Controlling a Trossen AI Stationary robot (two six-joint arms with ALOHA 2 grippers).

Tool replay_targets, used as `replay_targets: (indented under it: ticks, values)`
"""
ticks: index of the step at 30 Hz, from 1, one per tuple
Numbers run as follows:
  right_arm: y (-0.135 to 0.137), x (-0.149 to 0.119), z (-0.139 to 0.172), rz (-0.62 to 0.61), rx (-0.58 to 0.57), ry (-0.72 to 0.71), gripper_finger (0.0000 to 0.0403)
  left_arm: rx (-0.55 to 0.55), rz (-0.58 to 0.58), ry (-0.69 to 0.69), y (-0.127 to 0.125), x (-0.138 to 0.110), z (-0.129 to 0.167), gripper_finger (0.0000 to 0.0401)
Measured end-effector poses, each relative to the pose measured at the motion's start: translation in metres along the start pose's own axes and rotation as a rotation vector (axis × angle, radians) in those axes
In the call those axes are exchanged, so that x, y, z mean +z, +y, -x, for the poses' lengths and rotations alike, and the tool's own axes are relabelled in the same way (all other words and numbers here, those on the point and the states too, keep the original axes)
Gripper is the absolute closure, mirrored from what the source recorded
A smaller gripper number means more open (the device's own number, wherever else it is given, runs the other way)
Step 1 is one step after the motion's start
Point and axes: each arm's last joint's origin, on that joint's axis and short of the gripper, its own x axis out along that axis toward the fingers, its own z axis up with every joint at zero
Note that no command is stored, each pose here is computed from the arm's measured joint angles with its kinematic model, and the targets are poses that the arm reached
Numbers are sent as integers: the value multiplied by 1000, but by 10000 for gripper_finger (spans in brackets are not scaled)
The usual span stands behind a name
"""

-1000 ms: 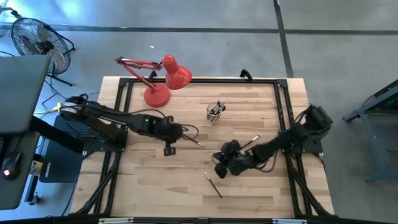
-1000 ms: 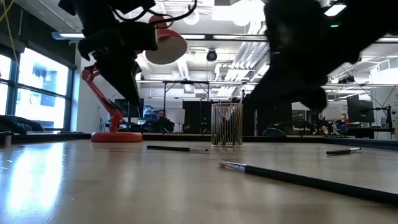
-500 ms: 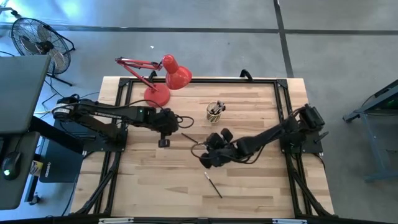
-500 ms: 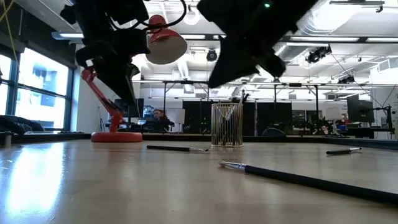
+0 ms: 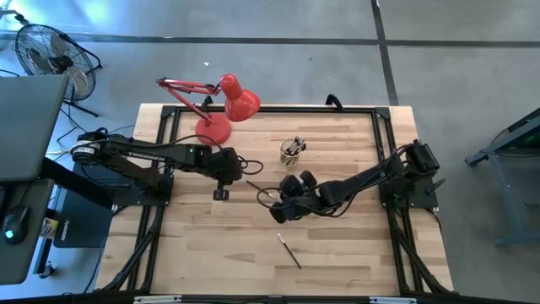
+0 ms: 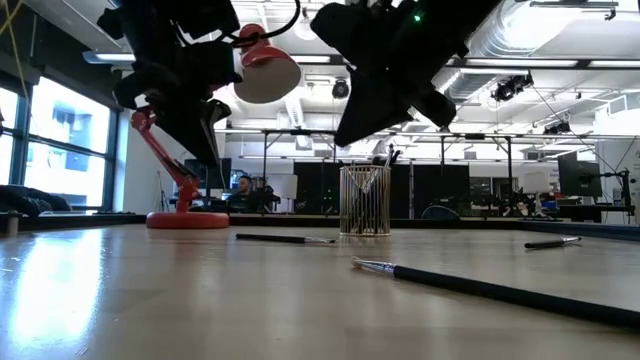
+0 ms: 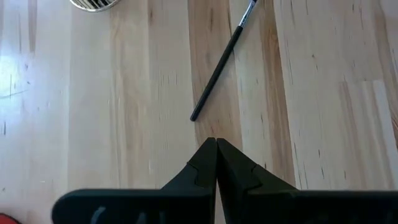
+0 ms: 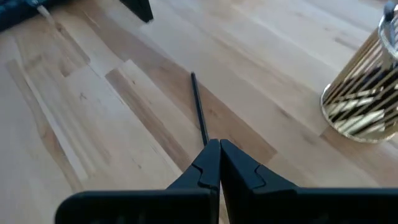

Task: Put items in baskets/containers
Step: Put the black eyeshadow brush into the yellow container

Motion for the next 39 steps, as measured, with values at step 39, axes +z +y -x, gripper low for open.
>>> replay_targets:
  ticks: [39]
  values:
    - [-26, -79, -69, 367, 95, -5, 289, 0, 281, -53, 1, 5, 0, 401]
